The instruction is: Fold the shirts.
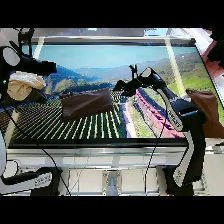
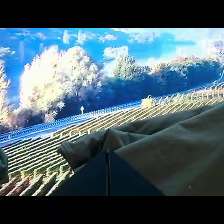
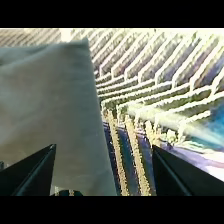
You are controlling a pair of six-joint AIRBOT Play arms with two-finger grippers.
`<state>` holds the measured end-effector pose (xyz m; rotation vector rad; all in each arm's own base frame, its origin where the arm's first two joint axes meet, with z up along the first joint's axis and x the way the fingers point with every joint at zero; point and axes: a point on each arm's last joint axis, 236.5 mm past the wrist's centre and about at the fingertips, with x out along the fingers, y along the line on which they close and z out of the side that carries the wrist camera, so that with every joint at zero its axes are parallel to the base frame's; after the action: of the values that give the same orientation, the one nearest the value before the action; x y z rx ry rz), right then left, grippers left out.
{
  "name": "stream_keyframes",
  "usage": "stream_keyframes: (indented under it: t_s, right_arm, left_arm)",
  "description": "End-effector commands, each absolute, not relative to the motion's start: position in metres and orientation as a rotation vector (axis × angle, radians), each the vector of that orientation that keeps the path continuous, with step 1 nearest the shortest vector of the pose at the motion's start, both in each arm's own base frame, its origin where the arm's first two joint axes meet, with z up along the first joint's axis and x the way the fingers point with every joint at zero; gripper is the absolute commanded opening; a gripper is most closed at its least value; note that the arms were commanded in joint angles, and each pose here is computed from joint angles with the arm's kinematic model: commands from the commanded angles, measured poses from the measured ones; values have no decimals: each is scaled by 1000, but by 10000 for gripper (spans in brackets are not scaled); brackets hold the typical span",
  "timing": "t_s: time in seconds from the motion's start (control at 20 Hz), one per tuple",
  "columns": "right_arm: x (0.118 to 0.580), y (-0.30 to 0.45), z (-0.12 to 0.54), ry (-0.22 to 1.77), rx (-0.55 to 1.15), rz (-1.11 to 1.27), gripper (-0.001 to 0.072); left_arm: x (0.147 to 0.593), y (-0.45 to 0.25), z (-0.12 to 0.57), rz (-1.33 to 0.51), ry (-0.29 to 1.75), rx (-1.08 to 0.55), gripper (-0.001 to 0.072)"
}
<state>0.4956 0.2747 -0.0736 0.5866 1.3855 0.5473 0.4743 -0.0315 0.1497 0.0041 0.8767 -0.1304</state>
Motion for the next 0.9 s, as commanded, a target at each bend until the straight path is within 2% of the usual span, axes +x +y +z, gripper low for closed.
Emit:
stream_keyframes:
  t_s: [0.0,0.15,0.4,0.5,0.65,0.7,0.8,0.85]
  right_arm:
    - [486,302,-91,1430,704,631,687]
    - [488,328,-90,1395,784,681,687]
    - [474,359,-93,1408,774,703,679]
    - [462,373,-94,1438,777,726,612]
    - [446,396,-82,1463,818,783,596]
    - [441,403,-73,1459,842,830,481]
    - [436,418,-46,1409,899,966,37]
    - [438,424,-27,1369,960,1031,30]
  left_arm:
    - [477,-35,153,-142,861,-10,15]
    - [476,-35,153,-143,861,-9,15]
    - [476,-35,152,-143,865,-9,15]
    - [475,-35,151,-145,870,-6,15]
    - [471,-35,149,-159,887,19,15]
    - [470,-35,148,-162,894,24,15]
    - [469,-35,147,-162,898,24,15]
    - [469,-36,147,-163,901,24,15]
